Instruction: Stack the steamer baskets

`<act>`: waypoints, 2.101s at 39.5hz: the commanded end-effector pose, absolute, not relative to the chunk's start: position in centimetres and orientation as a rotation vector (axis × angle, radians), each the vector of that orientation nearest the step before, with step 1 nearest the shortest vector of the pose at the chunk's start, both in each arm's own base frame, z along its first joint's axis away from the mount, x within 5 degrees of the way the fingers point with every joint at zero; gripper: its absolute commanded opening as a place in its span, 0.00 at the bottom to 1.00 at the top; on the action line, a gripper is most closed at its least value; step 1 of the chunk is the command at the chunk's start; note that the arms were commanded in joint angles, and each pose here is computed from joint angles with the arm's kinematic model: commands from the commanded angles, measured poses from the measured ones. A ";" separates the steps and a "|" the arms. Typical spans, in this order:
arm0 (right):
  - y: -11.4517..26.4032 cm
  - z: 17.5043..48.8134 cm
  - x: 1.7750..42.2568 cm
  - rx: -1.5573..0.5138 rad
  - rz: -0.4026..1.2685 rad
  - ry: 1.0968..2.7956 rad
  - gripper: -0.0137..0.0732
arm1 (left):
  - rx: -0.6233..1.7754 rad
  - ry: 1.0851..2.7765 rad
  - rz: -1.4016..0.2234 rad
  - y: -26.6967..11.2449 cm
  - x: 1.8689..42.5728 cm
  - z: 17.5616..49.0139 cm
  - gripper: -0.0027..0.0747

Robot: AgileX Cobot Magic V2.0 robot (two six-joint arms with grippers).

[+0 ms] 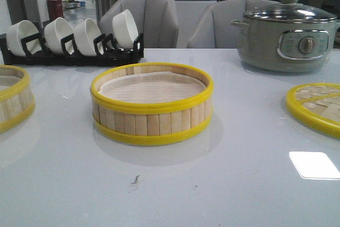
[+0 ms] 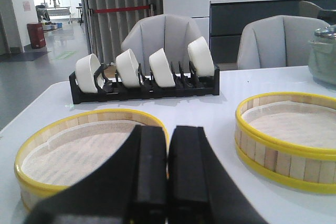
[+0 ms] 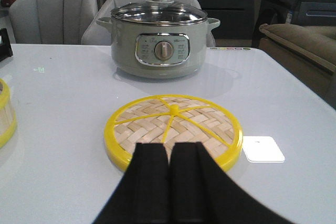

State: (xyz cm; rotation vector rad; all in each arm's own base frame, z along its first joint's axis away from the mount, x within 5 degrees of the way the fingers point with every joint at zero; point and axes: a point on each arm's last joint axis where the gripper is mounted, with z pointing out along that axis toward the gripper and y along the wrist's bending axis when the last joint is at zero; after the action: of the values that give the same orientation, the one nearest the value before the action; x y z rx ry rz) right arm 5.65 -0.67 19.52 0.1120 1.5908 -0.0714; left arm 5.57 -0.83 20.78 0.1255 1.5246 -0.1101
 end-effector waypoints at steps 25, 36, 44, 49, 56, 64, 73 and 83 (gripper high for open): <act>-0.6 21.0 5.4 0.104 -0.078 1.463 0.24 | 0.100 1.919 -0.004 -1.7 16.3 42.1 0.14; -0.6 21.0 5.4 0.104 -0.078 1.463 0.24 | 0.102 2.003 -0.019 -2.3 19.1 40.9 0.14; -0.6 21.0 5.4 0.104 -0.078 1.463 0.24 | 0.102 2.011 -0.026 -2.5 19.9 40.5 0.14; -0.6 21.0 5.4 0.104 -0.078 1.463 0.24 | 0.126 1.992 0.027 -2.3 20.0 40.7 0.14; -0.6 21.0 5.4 0.104 -0.078 1.463 0.24 | 0.129 1.982 0.031 -2.2 20.0 40.8 0.14; -0.6 21.0 5.4 0.104 -0.078 1.463 0.24 | 0.115 1.986 -0.003 -2.4 20.0 40.7 0.14; -0.6 21.0 5.4 0.104 -0.078 1.463 0.24 | 0.115 1.985 -0.003 -2.4 20.0 40.7 0.14; -0.6 21.1 5.4 0.078 -0.107 1.454 0.24 | 0.115 1.989 -0.002 -2.4 20.0 40.7 0.14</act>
State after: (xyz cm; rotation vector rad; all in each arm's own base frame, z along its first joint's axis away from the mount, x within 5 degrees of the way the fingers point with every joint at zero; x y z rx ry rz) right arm 5.65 -0.67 19.53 0.1101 1.5906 -0.0737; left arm 20.06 -2.23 38.64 0.1158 2.1080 0.0213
